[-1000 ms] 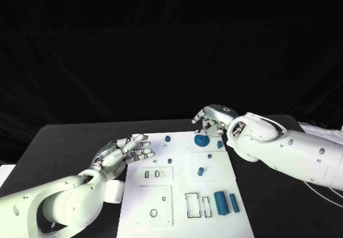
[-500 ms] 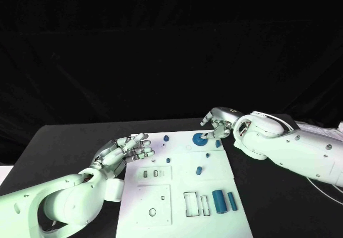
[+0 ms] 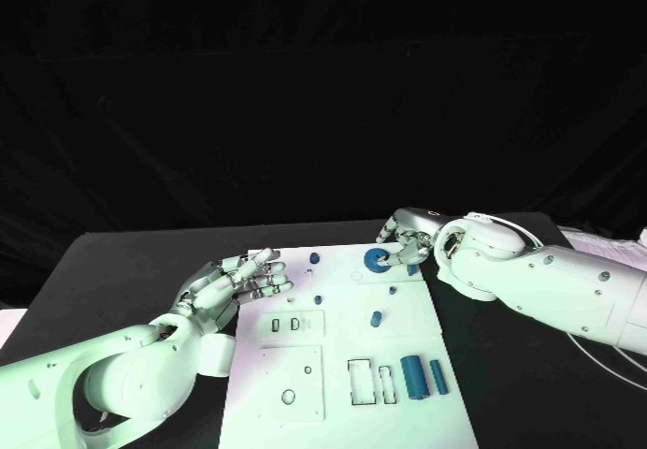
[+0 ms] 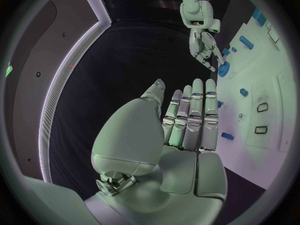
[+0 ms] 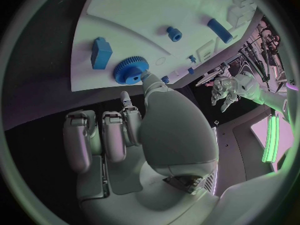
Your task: Assemble the parts on the task board
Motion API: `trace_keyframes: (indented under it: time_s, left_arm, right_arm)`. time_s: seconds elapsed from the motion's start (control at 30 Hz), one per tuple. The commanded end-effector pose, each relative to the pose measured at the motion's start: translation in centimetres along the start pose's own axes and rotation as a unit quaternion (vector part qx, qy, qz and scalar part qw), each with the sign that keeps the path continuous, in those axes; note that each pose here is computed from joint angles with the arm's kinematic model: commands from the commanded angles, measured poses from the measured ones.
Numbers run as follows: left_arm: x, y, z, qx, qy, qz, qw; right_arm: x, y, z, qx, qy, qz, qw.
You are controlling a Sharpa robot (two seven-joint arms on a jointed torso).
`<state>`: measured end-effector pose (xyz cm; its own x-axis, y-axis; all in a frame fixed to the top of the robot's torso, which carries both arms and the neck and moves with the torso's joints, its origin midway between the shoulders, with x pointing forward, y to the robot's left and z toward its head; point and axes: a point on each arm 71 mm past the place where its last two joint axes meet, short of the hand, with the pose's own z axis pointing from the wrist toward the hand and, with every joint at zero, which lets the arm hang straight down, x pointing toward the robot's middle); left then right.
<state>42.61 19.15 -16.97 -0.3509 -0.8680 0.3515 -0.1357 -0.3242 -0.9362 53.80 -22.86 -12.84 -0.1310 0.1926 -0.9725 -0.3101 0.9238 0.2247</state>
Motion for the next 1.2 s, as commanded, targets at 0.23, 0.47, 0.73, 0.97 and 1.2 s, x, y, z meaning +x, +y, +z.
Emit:
trace_keyframes:
  time_s: [0.23,0.47,0.73,0.97,1.2]
  left_arm:
    - [0.22,-0.06,0.05,0.002,0.011,-0.006,1.0]
    - [0.21,-0.05,0.06,0.002,0.011,-0.006,1.0]
    - [0.21,-0.05,0.07,0.001,0.011,-0.006,1.0]
    - [0.21,-0.04,0.06,0.001,0.012,-0.007,1.0]
    - [0.19,-0.04,0.06,0.0,0.011,-0.006,1.0]
  right_arm:
    - [0.8,0.3,0.2,-0.005,0.022,-0.009,1.0]
    - [0.9,0.3,0.2,-0.004,0.023,-0.011,1.0]
    - [1.0,0.3,0.3,-0.006,0.023,-0.016,1.0]
    - [1.2,0.6,0.4,-0.011,0.017,-0.043,0.999]
    - [1.7,1.3,0.3,-0.02,0.012,-0.085,0.996]
